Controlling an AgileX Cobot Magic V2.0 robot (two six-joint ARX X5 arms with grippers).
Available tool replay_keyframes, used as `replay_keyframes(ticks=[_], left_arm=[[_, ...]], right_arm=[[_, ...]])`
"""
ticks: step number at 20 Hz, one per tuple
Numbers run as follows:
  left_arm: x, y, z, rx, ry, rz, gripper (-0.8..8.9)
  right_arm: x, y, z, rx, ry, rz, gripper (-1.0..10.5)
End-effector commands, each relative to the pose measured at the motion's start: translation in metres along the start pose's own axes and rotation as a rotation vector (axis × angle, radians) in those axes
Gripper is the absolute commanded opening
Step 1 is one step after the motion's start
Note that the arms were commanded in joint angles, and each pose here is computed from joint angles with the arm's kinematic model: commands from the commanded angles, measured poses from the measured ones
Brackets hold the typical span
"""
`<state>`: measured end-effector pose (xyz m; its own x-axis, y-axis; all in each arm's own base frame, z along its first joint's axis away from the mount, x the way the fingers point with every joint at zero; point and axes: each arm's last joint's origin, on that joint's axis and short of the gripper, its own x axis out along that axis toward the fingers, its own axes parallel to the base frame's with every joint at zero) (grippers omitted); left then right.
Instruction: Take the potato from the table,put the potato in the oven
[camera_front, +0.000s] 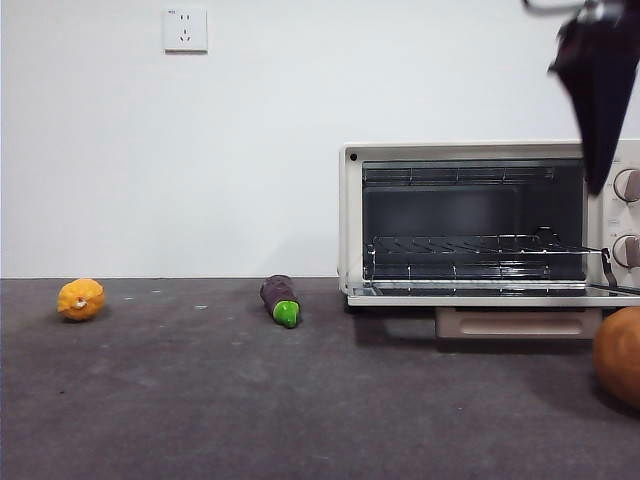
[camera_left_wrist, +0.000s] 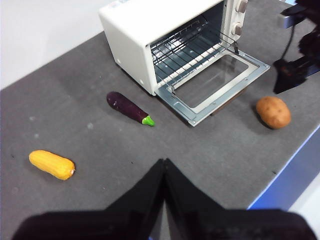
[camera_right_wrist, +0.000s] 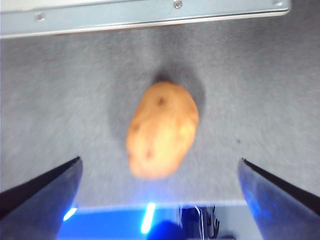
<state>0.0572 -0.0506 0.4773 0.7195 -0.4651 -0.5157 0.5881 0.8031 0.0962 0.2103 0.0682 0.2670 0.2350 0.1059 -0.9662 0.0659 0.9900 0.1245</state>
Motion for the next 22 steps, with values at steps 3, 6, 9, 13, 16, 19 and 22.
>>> replay_keyframes(ticks=[3, 6, 9, 13, 16, 19, 22], left_arm=[[-0.015, 0.003, -0.008, -0.044, -0.046, 0.002, -0.05], [-0.020, 0.005, -0.010, -0.052, -0.062, 0.024, -0.06], [-0.024, 0.006, -0.012, -0.055, -0.073, 0.045, -0.05], [-0.024, 0.006, -0.012, -0.054, -0.073, 0.046, -0.06], [-0.024, 0.006, -0.012, -0.054, -0.073, 0.046, -0.05], [-0.024, 0.006, -0.012, -0.054, -0.073, 0.046, -0.05], [-0.024, 0.006, -0.012, -0.054, -0.073, 0.046, -0.05]], right_arm=[[0.038, 0.002, 0.007, 0.022, 0.059, -0.036, 7.3], [0.062, 0.004, 0.013, 0.023, 0.132, -0.067, 7.2], [0.082, 0.006, 0.018, 0.023, 0.179, -0.074, 7.2], [0.093, 0.008, 0.020, 0.026, 0.210, -0.060, 6.5], [0.096, 0.008, 0.019, 0.025, 0.230, -0.049, 5.0], [0.096, 0.008, 0.019, 0.020, 0.238, -0.046, 2.5], [0.096, 0.008, 0.018, 0.008, 0.253, -0.038, 0.6]])
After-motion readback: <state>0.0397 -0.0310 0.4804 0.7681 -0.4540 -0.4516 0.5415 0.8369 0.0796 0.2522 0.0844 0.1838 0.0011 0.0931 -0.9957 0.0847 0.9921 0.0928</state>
